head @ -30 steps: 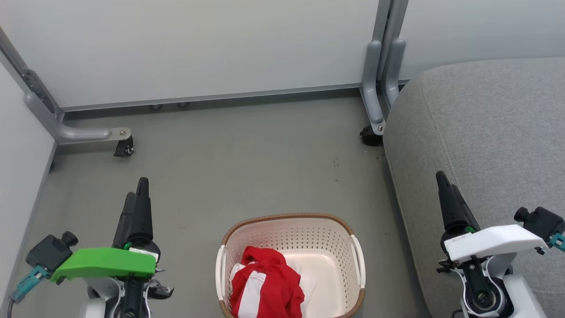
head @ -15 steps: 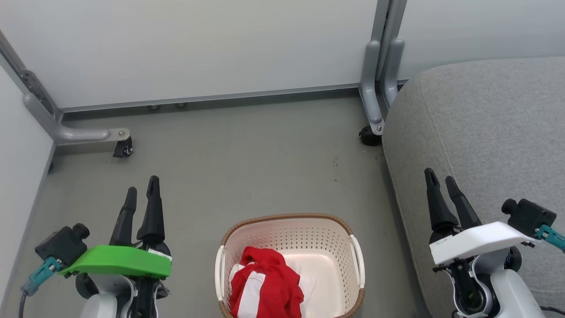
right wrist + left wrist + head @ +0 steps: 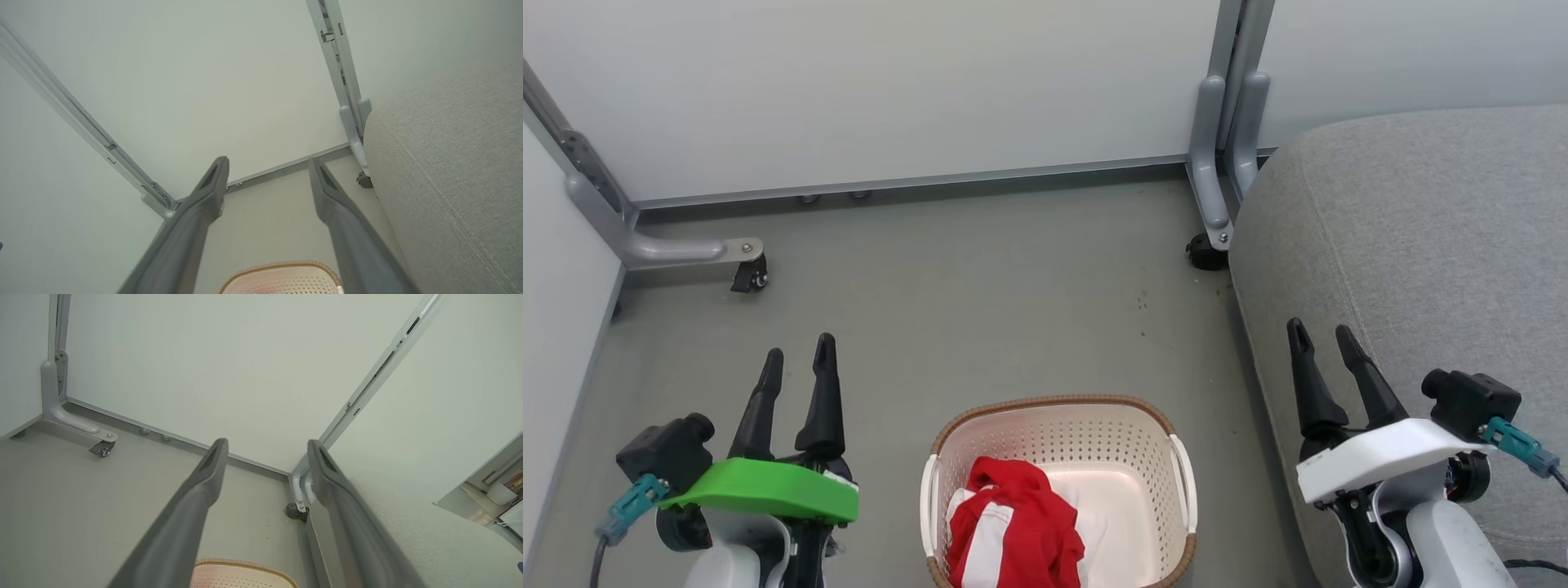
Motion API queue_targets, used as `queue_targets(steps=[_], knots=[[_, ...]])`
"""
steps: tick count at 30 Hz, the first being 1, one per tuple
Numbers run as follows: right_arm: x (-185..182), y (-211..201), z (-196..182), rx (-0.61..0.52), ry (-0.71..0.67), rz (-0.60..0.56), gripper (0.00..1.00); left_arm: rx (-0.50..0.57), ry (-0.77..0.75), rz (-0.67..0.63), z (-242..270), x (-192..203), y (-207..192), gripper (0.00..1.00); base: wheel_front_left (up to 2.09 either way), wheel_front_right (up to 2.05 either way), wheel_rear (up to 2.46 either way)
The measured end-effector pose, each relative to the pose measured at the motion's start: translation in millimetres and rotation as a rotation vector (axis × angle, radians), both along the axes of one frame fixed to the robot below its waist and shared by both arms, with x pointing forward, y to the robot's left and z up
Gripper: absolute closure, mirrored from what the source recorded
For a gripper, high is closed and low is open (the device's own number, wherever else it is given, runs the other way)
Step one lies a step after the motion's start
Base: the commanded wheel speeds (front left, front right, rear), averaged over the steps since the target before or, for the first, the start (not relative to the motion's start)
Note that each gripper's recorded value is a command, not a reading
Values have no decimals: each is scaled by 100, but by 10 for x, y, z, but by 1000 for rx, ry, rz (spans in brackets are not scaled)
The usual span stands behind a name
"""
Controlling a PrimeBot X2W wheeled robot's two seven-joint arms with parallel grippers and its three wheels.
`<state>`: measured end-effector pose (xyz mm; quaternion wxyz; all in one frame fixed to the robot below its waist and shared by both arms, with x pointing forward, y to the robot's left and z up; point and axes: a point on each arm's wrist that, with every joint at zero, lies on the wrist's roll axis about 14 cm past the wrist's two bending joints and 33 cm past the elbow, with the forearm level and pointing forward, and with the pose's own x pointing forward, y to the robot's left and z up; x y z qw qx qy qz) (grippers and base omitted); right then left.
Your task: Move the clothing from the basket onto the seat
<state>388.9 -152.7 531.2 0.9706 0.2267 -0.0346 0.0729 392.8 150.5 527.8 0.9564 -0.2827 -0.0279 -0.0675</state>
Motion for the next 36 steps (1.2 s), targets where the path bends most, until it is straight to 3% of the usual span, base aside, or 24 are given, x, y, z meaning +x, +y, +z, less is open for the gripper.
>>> queue_targets(steps=[16, 36], knots=[[-20, 11, -77, -155, -11, -7, 0, 185, -11, 0, -89, 6, -37, 0, 0, 0, 0], [-17, 68, -82, -299, -48, 3, 0, 334, -8, -10, -218, 19, -90, 0, 0, 0, 0]])
